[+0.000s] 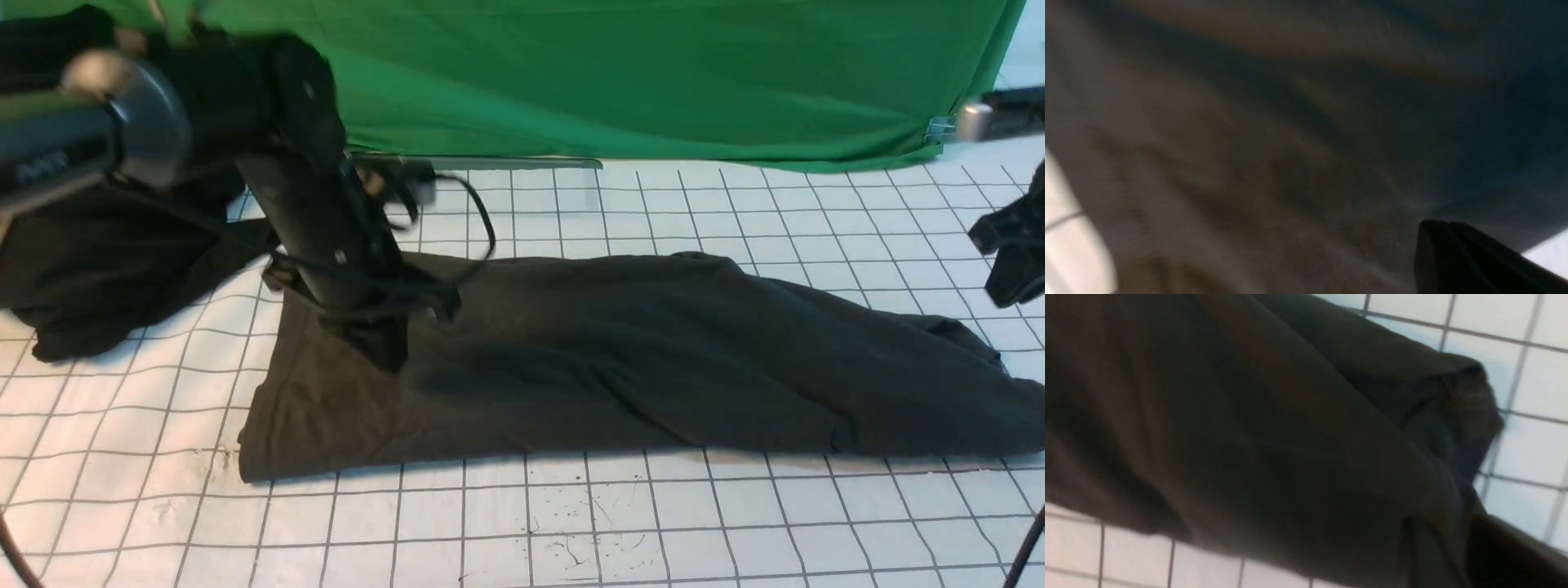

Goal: Fold a long-sleeved shirt over a white checkered tablecloth.
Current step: 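Pull the folded dark garment lengthwise by its ends to straighten it flat on the table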

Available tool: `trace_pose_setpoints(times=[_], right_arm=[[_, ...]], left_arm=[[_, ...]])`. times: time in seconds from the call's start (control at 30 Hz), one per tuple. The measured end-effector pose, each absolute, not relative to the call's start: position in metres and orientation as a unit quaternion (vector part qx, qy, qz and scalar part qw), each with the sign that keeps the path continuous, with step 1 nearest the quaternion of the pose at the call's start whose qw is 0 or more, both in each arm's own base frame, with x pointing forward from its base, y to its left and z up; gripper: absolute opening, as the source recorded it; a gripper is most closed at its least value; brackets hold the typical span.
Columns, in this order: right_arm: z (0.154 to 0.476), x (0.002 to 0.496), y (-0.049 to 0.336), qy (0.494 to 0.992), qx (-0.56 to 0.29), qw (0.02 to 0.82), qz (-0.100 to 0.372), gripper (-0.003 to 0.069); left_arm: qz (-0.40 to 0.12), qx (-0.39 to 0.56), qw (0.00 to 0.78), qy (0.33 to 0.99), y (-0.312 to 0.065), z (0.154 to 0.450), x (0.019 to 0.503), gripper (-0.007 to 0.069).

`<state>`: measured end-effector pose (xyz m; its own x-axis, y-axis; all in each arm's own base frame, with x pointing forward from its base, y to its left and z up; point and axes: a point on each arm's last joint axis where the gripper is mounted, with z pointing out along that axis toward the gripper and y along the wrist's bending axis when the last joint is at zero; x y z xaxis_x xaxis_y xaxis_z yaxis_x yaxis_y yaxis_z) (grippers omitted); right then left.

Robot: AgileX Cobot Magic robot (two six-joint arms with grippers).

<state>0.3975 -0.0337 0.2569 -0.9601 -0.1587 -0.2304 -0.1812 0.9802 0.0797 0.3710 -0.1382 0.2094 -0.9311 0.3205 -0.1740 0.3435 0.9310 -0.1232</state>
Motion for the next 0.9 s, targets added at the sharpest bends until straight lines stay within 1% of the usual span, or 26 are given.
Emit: trace_pose_setpoints(times=[0.03, 0.07, 0.1, 0.17, 0.23, 0.27, 0.3, 0.33, 0.37, 0.4, 0.43, 0.47, 0.5, 0.53, 0.57, 0.6, 0.7, 0.83, 0.87, 0.9], right_arm=[[0.251, 0.401, -0.037, 0.988, -0.085, 0.113, 0.058, 0.0296], [0.249, 0.401, -0.037, 0.988, -0.084, 0.112, 0.058, 0.0306], [0.238, 0.406, -0.039, 0.988, -0.082, 0.11, 0.064, 0.0362], [0.223, 0.412, -0.04, 0.989, -0.081, 0.102, 0.068, 0.0396], [0.206, 0.418, -0.039, 0.99, -0.079, 0.09, 0.08, 0.0402], [0.204, 0.418, -0.039, 0.99, -0.078, 0.088, 0.082, 0.0402], [0.192, 0.42, -0.037, 0.989, -0.073, 0.076, 0.099, 0.0388], [0.19, 0.42, -0.037, 0.989, -0.073, 0.074, 0.101, 0.0385], [0.184, 0.421, -0.036, 0.989, -0.072, 0.068, 0.107, 0.0372], [0.174, 0.423, -0.035, 0.989, -0.073, 0.056, 0.115, 0.0321], [0.174, 0.423, -0.035, 0.989, -0.073, 0.056, 0.115, 0.0321], [0.168, 0.423, -0.035, 0.989, -0.075, 0.049, 0.118, 0.0222], [0.167, 0.423, -0.035, 0.989, -0.075, 0.048, 0.118, 0.0146], [0.168, 0.423, -0.035, 0.989, -0.076, 0.049, 0.118, 0.0088], [0.168, 0.423, -0.035, 0.989, -0.076, 0.049, 0.118, 0.008], [0.172, 0.424, -0.035, 0.989, -0.077, 0.054, 0.115, 0.0039], [0.188, 0.427, -0.038, 0.989, -0.084, 0.076, 0.1, 0.0013], [0.221, 0.431, -0.045, 0.988, -0.083, 0.119, 0.054, 0.001], [0.223, 0.432, -0.045, 0.988, -0.083, 0.121, 0.052, 0.001], [0.229, 0.434, -0.047, 0.987, -0.083, 0.132, 0.04, 0.001]], left_arm=[[-0.074, 0.17, 0.073, 0.98, -0.138, 0.203, 0.369, 0.0], [-0.074, 0.17, 0.073, 0.98, -0.139, 0.202, 0.369, 0.0], [-0.069, 0.168, 0.071, 0.981, -0.137, 0.194, 0.368, 0.0], [-0.063, 0.161, 0.065, 0.983, -0.135, 0.186, 0.368, 0.0], [-0.055, 0.159, 0.06, 0.984, -0.133, 0.181, 0.369, 0.0], [-0.055, 0.159, 0.06, 0.984, -0.133, 0.181, 0.369, 0.0], [-0.055, 0.159, 0.059, 0.984, -0.133, 0.179, 0.369, 0.0], [-0.055, 0.159, 0.058, 0.984, -0.133, 0.179, 0.369, 0.0], [-0.054, 0.158, 0.059, 0.984, -0.133, 0.178, 0.37, 0.0], [-0.054, 0.158, 0.062, 0.984, -0.133, 0.178, 0.37, 0.0], [-0.054, 0.157, 0.062, 0.984, -0.133, 0.178, 0.37, 0.0], [-0.054, 0.157, 0.063, 0.984, -0.133, 0.178, 0.371, 0.0], [-0.054, 0.157, 0.064, 0.984, -0.133, 0.178, 0.371, 0.0], [-0.054, 0.157, 0.066, 0.984, -0.133, 0.178, 0.371, 0.0], [-0.054, 0.157, 0.066, 0.984, -0.133, 0.178, 0.371, 0.0], [-0.054, 0.157, 0.066, 0.984, -0.133, 0.178, 0.371, 0.0], [-0.054, 0.157, 0.066, 0.984, -0.133, 0.178, 0.371, 0.0], [-0.054, 0.157, 0.065, 0.984, -0.133, 0.177, 0.371, 0.0], [-0.054, 0.157, 0.065, 0.984, -0.133, 0.177, 0.371, 0.0], [-0.054, 0.157, 0.065, 0.984, -0.133, 0.177, 0.371, 0.0]])
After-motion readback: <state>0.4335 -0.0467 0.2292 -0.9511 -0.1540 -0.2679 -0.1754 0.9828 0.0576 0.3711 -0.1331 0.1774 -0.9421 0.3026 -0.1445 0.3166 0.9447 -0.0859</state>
